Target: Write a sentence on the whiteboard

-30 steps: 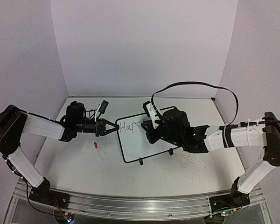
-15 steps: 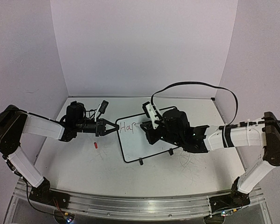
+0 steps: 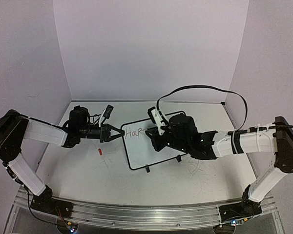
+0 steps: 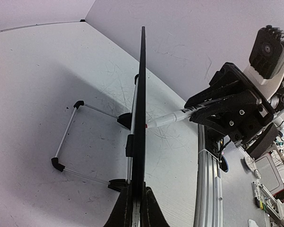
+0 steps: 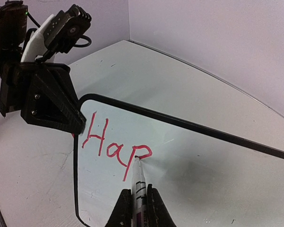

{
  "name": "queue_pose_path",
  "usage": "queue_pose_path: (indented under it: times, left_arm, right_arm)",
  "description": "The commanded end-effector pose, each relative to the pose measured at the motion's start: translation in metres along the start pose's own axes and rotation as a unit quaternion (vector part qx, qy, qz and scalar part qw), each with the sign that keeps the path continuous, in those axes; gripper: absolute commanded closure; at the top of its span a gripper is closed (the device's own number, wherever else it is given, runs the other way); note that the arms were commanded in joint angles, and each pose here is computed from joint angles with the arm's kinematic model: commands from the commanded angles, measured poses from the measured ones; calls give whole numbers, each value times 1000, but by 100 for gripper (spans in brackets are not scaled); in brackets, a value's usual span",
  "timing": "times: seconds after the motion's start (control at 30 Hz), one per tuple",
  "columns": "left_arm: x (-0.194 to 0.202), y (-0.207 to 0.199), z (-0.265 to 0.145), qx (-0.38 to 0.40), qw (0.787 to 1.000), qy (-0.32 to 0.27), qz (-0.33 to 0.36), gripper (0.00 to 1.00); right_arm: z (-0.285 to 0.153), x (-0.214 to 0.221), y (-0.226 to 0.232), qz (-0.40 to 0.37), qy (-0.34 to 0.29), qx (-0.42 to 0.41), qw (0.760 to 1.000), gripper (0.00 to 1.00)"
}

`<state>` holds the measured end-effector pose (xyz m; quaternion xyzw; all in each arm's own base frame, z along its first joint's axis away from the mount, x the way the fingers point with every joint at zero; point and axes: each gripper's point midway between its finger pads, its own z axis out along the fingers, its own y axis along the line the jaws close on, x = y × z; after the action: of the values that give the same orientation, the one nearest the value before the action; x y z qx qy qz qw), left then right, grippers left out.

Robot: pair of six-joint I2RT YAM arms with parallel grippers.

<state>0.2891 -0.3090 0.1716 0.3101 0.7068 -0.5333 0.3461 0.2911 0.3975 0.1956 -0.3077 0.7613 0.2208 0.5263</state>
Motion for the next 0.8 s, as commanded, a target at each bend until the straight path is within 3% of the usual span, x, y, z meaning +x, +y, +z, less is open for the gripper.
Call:
queue_pose_path:
  times: [0.0,0.77]
  left_arm:
    - [-11,-16,-3,23,1000,-7,20,100]
    - [-9,-14,-1,23,1000,-4,19,100]
  right_arm:
    - [-17,-27,-11,16,-42,15,999,100]
    - [-13,-28,-11,5,-46,-20,999,100]
